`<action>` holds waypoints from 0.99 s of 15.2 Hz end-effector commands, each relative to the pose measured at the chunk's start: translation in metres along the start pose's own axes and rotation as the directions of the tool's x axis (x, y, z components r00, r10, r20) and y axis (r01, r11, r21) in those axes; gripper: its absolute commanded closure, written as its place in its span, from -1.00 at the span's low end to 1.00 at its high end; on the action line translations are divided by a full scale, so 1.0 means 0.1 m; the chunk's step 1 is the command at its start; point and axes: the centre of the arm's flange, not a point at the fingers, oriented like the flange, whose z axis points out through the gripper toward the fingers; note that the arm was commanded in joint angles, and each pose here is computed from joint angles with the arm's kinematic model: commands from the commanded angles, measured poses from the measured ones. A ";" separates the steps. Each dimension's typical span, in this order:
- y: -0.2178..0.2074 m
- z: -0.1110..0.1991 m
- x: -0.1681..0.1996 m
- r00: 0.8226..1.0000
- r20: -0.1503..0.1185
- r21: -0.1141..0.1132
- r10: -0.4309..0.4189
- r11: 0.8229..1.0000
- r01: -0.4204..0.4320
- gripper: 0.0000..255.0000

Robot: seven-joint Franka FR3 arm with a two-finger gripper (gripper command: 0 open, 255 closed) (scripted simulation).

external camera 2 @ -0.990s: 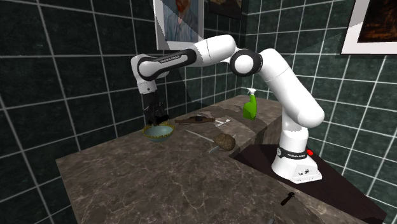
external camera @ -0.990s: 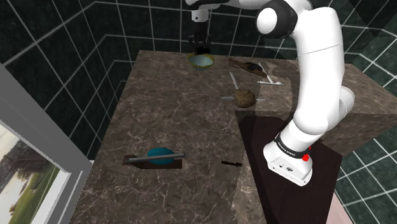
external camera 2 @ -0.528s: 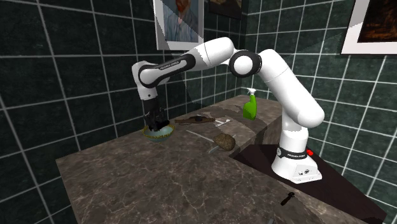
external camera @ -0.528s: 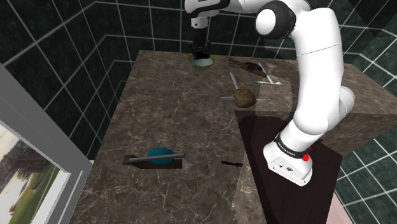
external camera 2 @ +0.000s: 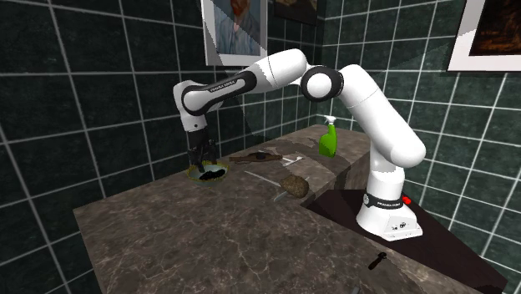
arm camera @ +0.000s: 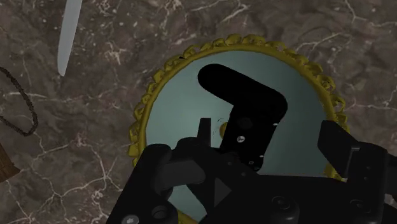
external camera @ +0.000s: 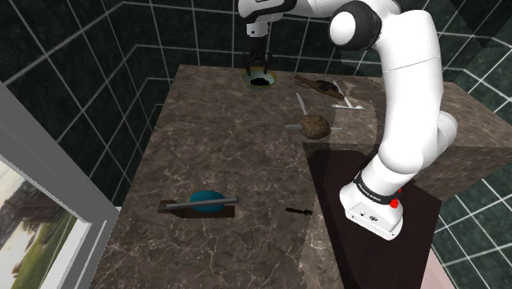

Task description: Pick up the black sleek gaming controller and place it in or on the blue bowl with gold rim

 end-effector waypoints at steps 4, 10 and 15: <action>0.00 0.00 0.00 1.000 0.000 0.000 0.000 1.000 0.000 -1.00; 0.00 -0.50 0.00 1.000 0.000 0.000 0.000 1.000 0.000 -1.00; 0.00 -0.50 0.00 1.000 0.000 0.000 0.000 1.000 0.000 -1.00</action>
